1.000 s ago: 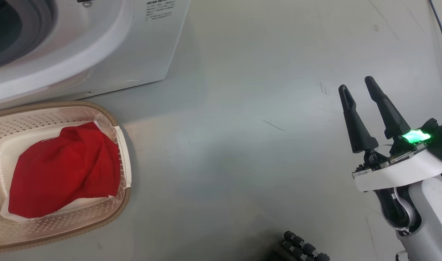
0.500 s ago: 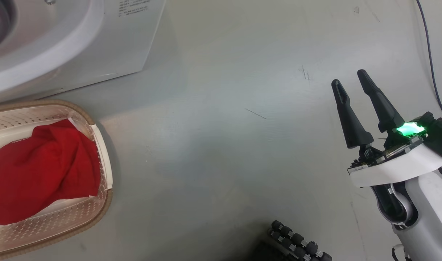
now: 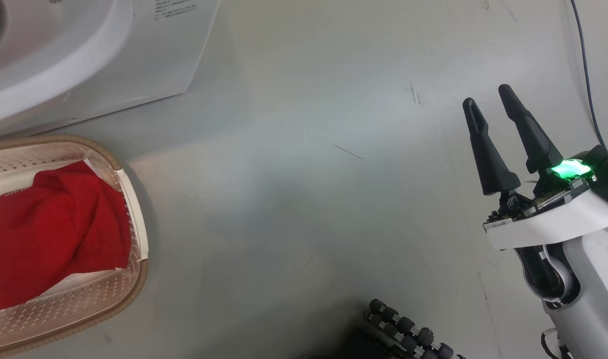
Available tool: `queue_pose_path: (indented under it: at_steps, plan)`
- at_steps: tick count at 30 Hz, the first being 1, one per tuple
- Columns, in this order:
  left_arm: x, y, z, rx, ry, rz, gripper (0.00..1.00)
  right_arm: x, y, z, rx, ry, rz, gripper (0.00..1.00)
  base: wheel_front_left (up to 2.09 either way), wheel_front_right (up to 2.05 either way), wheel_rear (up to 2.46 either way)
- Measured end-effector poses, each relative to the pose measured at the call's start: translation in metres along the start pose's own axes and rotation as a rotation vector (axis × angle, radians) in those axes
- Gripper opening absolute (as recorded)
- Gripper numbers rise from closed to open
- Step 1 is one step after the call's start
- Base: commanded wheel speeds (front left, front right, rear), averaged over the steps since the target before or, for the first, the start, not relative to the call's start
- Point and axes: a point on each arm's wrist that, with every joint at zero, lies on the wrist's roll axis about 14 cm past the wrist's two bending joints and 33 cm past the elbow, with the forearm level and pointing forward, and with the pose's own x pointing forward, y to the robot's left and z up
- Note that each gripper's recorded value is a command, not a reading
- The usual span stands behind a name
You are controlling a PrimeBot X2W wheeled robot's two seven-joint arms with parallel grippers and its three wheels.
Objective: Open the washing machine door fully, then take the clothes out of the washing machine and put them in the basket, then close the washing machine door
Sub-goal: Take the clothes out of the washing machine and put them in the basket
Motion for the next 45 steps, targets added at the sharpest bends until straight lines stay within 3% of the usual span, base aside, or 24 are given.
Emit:
queue_pose_path:
  at_steps: [25,26,27,45]
  plan:
    - [0.008,-0.010,-0.018,-0.090,0.057,-0.048,1.00,0.005,-0.005,-0.006,-0.011,0.018,-0.004,1.00,0.00,0.00,0.00]
    - [0.008,-0.010,-0.019,-0.093,0.058,-0.050,0.62,0.005,-0.005,-0.006,-0.010,0.019,-0.003,1.00,0.00,0.00,0.00]
    - [0.008,-0.010,-0.019,-0.096,0.059,-0.049,0.00,0.006,-0.004,-0.006,-0.010,0.020,-0.003,1.00,0.00,0.00,0.00]
    - [0.001,-0.010,-0.018,-0.083,0.026,-0.053,0.00,0.011,0.001,0.000,-0.008,-0.003,0.020,1.00,0.00,0.00,0.00]
